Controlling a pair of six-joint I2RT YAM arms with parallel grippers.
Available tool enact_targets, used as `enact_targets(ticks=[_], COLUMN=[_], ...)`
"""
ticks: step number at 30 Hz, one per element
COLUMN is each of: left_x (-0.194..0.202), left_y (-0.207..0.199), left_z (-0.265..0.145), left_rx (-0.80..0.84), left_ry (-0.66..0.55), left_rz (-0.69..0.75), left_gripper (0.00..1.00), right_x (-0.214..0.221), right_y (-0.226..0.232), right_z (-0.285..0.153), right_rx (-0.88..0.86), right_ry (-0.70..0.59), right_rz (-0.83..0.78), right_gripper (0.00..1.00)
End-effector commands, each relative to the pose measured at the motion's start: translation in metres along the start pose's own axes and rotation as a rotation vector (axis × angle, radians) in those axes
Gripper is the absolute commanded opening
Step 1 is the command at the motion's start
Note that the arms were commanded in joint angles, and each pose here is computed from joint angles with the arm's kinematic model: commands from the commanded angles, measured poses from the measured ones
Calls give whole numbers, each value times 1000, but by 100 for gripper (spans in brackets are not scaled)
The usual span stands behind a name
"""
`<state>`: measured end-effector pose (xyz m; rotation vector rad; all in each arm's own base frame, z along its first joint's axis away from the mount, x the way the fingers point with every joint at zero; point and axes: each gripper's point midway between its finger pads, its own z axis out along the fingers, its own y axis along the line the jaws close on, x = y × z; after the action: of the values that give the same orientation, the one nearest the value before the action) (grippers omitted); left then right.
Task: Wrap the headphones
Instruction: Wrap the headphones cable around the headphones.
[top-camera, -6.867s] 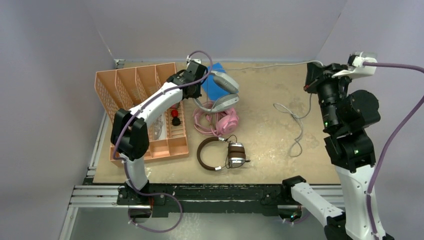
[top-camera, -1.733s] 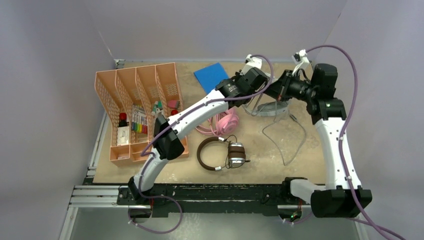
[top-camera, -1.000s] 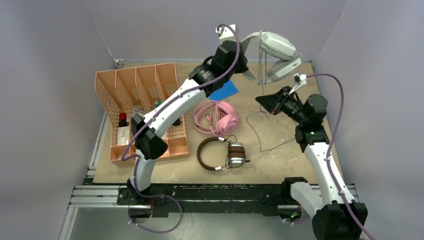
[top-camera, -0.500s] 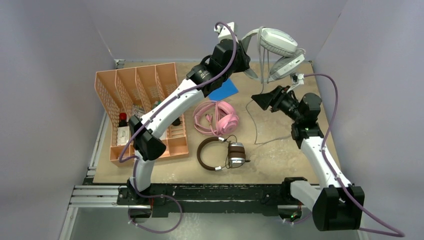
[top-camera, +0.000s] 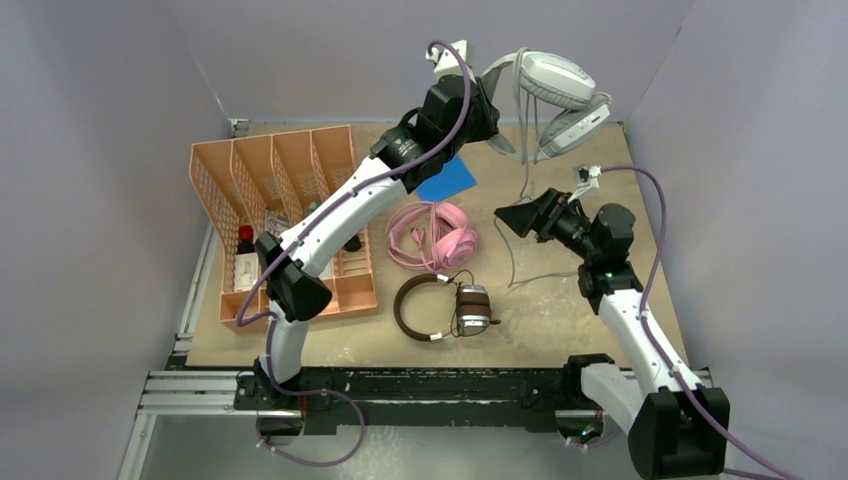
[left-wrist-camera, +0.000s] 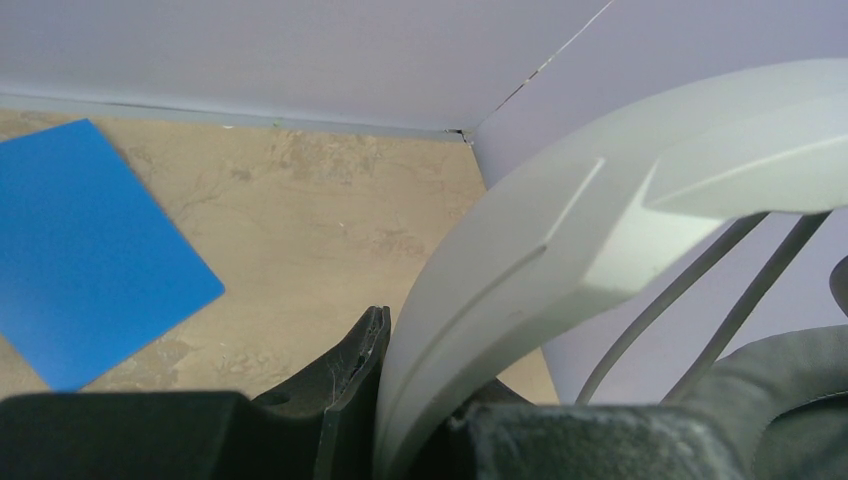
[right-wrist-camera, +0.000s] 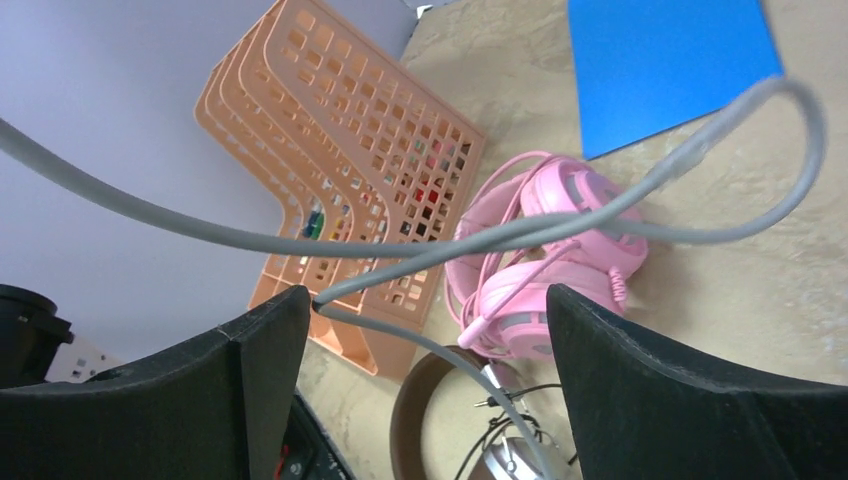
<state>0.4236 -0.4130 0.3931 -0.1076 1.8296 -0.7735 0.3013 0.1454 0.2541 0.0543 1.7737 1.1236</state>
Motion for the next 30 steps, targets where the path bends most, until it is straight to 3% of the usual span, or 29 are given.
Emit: enact_targets(ticks=[1,8,13,15,22,30], left_x=[-81,-80,-94,-108,-146,-155], left_y=[-45,-41,-46,-52,-63,-102], left_z=[-40,-41,-52,-63,-108,-184], left_rx=[142,129,144,165,223,511], left_ry=[-189,-187,-216,-240,-293,-213], left_rz=[-117,-114,-124,-120,-123,-110], left_gripper=[0,0,0,0,0,0], right_x=[-18,-24,-9,7,43,11], right_y=[26,35,18,1,-78,-146], right_z=[10,30,34,30,-8,-48], right_rx=[-91,-100,-78,-31,273,462], right_ry=[-124,-170,-157,-139,-168,-169], right_rz=[15,21,38,62,15,11], right_gripper=[84,67,28,2,0,0])
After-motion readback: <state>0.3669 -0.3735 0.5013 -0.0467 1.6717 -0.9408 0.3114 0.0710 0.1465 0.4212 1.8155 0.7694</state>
